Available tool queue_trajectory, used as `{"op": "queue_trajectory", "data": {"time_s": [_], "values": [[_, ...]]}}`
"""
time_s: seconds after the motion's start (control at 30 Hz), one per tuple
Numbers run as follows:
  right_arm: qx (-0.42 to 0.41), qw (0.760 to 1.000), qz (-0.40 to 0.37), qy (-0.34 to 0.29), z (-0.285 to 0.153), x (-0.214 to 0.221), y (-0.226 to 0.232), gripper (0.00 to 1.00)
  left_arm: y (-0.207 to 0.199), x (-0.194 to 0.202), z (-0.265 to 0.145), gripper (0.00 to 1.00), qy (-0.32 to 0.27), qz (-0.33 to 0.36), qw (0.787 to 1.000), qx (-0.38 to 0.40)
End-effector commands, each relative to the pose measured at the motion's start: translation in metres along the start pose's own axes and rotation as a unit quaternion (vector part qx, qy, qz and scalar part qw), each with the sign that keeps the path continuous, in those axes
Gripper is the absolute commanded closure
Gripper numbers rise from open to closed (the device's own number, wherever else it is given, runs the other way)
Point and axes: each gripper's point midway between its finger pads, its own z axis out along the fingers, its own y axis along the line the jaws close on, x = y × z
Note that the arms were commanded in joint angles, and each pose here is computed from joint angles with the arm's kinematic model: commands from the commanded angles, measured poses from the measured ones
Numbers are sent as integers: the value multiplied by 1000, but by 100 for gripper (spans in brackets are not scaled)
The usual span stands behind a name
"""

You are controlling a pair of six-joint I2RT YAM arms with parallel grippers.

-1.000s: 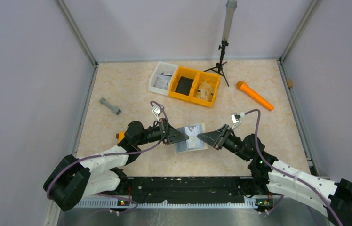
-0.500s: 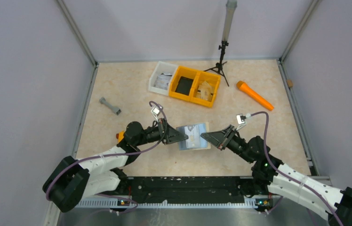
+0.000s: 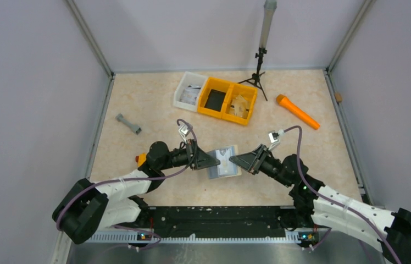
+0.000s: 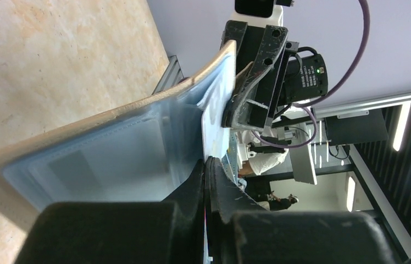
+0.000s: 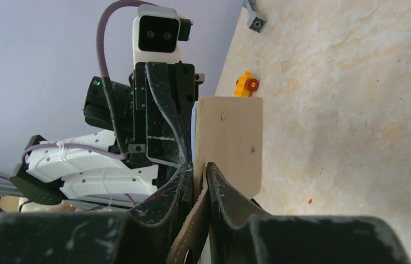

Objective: Take the credit cards out of the card holder
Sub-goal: Remove the credit card from the card holder.

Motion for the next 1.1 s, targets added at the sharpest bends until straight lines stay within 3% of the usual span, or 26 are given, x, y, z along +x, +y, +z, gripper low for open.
{"op": "queue_trajectory", "data": {"time_s": [0.0,0.03,0.13,0.27,0.37,0.5,0.63,1.07], "values": [[-44,999,-20,-10,4,-14,37,94,-21,-7,3,99,-2,34,999,37],[-44,999,-19,-10,4,-14,36,100,-20,-6,3,99,-2,34,999,36],[-46,999,-12,-16,2,-15,36,100,-19,-6,2,94,-1,32,999,35],[-58,998,3,-23,0,-16,37,100,-22,-5,2,70,1,36,998,43],[-69,997,11,-22,0,-15,40,100,-26,-5,2,63,3,37,998,49],[-76,997,19,-20,0,-14,41,100,-28,-5,3,74,5,35,998,58],[-70,997,26,-28,-2,-15,36,100,-28,-3,1,96,2,30,997,65],[-87,992,66,-59,-18,-23,32,100,-33,2,-7,100,-4,42,996,84]]}}
